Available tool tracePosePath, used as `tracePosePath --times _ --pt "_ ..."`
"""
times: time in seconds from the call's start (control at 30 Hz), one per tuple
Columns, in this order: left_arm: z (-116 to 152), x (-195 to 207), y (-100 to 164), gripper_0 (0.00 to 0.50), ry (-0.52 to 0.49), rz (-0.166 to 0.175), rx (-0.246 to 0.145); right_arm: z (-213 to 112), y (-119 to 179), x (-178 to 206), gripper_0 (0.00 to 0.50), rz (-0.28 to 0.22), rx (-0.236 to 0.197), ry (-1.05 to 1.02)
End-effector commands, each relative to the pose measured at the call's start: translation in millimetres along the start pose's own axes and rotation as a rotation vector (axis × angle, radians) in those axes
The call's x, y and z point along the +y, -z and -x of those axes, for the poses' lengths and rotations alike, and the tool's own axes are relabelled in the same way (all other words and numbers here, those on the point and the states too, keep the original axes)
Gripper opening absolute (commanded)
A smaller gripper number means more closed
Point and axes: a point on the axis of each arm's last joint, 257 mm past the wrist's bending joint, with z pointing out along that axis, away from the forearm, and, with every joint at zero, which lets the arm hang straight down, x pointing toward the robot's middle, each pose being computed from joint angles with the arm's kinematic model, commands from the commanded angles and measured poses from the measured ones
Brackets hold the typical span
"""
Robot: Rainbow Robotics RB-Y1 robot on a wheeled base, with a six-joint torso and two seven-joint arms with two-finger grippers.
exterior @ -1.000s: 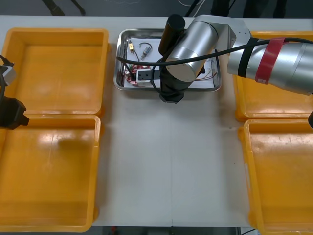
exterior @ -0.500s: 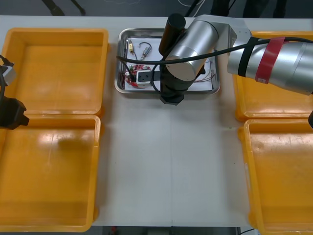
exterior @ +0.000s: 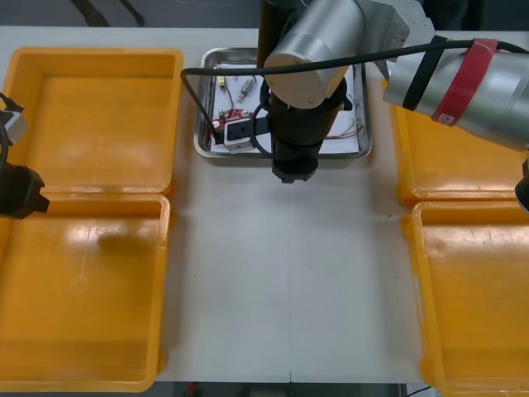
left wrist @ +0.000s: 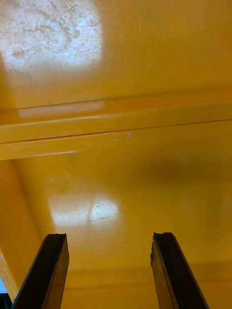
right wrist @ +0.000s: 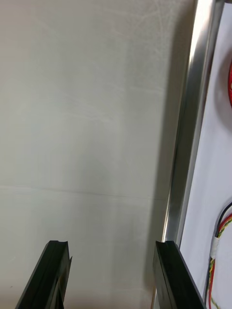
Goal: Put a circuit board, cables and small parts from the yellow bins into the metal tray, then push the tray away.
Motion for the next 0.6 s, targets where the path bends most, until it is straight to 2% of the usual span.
tracePosePath --times 0.03,0.17,0.37,0.47,0.6 --pt "1.0 16.9 13.6 0.500 0.018 0.050 -0.021 9.2 37.0 1.0 0.500 -0.006 -0.095 -0.049" --pt "1.0 16.9 13.6 0.500 0.018 0.050 -0.021 -1.5 49.8 6.9 0.500 -0.009 -0.104 -0.075" --pt "1.0 16.9 13.6 0.500 0.018 0.050 -0.021 -27.5 67.2 33.5 0.500 0.001 -0.101 -0.224" --pt "1.0 16.9 13.6 0.500 0.018 0.050 -0.021 -46.4 74.4 49.7 0.500 -0.009 -0.103 -0.308" --pt "1.0 16.9 13.6 0.500 0.018 0.050 -0.021 -83.5 83.0 70.7 0.500 -0.020 -0.084 -0.466"
